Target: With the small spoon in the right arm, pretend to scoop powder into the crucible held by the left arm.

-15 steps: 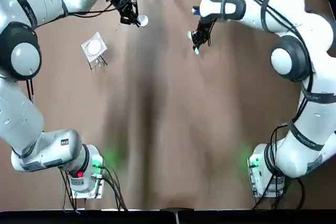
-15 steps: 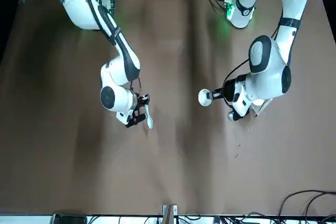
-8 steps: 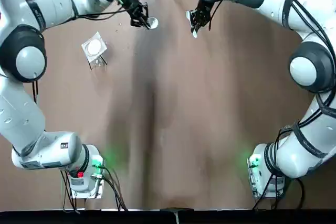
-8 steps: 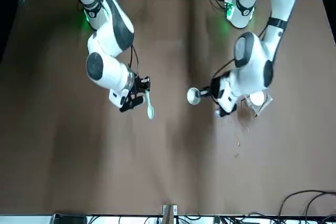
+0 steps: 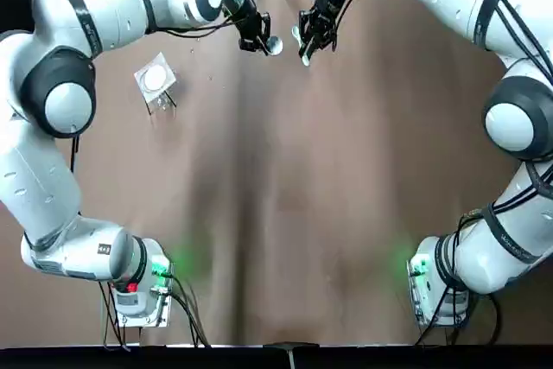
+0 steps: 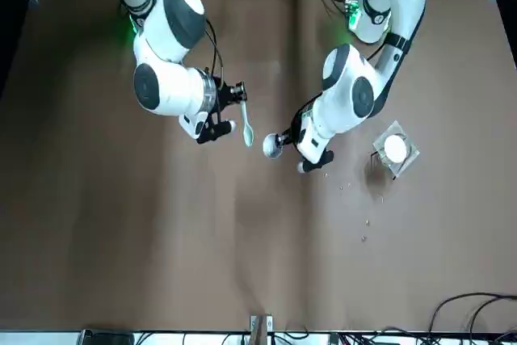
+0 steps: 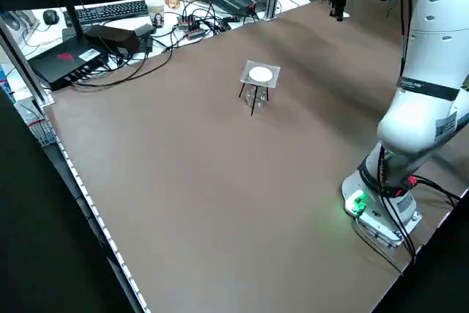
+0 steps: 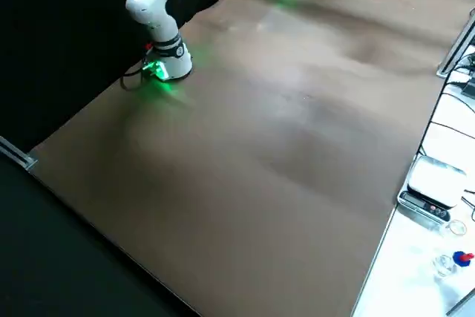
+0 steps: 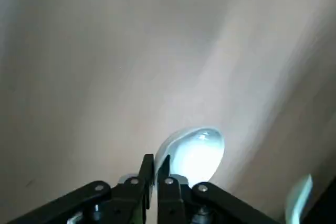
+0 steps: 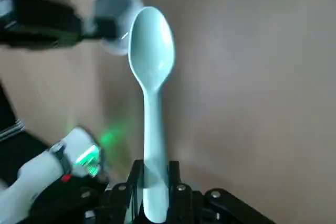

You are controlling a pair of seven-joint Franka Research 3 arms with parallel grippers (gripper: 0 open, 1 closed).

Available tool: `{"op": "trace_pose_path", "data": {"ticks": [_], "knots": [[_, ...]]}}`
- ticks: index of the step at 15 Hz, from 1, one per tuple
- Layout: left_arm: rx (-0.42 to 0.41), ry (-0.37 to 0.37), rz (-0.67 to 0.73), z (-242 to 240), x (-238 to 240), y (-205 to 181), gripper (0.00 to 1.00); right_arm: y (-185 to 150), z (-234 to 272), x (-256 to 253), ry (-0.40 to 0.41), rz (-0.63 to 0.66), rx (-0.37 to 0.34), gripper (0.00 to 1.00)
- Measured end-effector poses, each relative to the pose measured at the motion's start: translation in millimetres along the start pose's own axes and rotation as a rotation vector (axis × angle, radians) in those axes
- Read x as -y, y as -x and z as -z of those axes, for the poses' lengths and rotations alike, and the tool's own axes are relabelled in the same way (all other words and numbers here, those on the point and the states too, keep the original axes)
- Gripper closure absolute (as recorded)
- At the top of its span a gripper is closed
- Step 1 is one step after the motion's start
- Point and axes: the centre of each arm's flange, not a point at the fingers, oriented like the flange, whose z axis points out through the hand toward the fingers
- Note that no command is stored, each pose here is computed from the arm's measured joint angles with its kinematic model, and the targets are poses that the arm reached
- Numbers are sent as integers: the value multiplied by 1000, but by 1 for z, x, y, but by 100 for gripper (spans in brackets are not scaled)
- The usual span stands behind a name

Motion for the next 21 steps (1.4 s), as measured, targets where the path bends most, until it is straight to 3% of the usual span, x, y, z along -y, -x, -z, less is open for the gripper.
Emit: {"op": "trace_pose_path", "data": {"ticks": [4,11,21], "knots": [[-2,-19,24,-12,-5,-2,93,5,9,11,-112,-53,61,77],[-7,3,53,-7,-27,11,93,-16,-32,4,-301,-290,206,77],[-10,7,54,-6,-28,10,93,-24,-35,-4,-340,-398,238,77]]}}
